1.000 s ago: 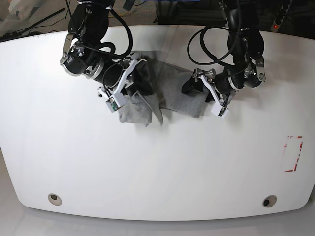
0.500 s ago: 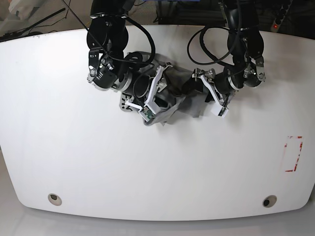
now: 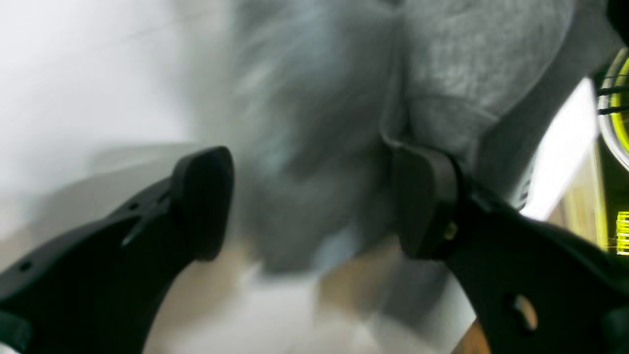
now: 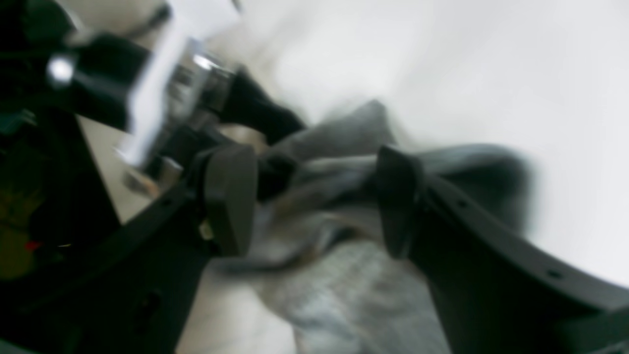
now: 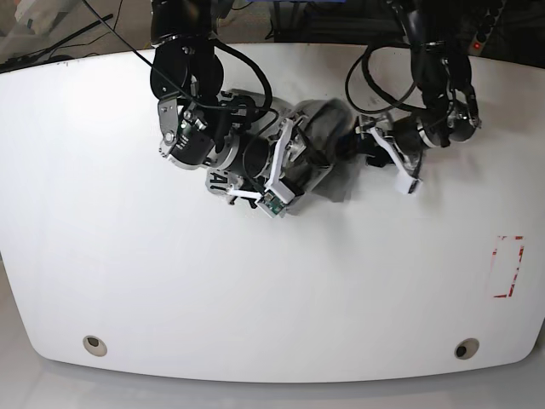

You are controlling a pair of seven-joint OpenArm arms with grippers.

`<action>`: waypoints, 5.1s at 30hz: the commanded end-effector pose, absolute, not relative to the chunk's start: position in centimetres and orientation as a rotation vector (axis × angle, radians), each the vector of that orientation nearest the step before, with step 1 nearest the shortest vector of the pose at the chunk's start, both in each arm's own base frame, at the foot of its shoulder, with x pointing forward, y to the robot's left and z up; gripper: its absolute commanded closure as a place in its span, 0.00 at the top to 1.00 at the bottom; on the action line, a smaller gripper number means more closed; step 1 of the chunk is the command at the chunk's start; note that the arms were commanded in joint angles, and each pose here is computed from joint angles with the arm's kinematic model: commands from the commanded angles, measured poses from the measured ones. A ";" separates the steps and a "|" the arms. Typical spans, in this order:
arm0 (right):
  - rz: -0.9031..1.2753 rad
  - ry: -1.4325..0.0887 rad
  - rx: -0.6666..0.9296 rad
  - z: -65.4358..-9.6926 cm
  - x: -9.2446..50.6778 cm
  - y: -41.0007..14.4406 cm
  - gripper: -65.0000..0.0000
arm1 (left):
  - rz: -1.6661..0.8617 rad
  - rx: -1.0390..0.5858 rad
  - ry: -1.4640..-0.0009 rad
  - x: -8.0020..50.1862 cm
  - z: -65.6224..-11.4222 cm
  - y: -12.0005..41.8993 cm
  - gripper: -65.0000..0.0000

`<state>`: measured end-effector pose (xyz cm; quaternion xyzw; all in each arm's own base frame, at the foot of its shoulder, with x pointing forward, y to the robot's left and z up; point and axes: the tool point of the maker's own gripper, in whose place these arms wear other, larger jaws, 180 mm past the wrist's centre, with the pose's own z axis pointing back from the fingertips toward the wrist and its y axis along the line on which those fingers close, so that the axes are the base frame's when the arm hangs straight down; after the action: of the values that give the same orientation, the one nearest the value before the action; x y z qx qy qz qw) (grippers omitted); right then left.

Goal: Fold the T-shirt properly

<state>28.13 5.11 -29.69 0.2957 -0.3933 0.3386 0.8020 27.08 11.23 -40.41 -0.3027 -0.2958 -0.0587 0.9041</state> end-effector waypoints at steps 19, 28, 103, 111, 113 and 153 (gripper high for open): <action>0.703 -0.762 0.564 -33.1 28.8 0.8 0.36 | -0.156 -0.348 -0.723 26.4 -34.0 26.7 0.73; 0.731 -0.805 0.718 -31.3 35.1 8.2 0.36 | -0.320 -0.348 -0.720 25.8 -32.8 22.9 0.73; 0.807 -0.723 0.394 -37.2 28.5 -1.2 0.21 | -0.456 -0.251 -0.830 34.6 -33.7 4.9 0.75; 0.681 -0.758 0.419 -35.9 29.8 -6.0 0.21 | -0.383 -0.324 -0.819 34.5 -36.8 1.7 0.83; 0.665 -0.763 0.421 -35.8 29.8 -6.7 0.21 | -0.329 -0.312 -0.778 34.3 -38.7 1.7 0.83; 0.643 -0.868 0.408 -32.6 30.8 -7.7 0.21 | -0.223 0.328 -0.505 24.4 -34.8 50.2 0.82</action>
<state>29.99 -7.83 -34.20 0.1926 -0.3836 0.3008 0.8516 23.46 48.89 -37.37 0.1388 -0.2335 -0.1022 0.9570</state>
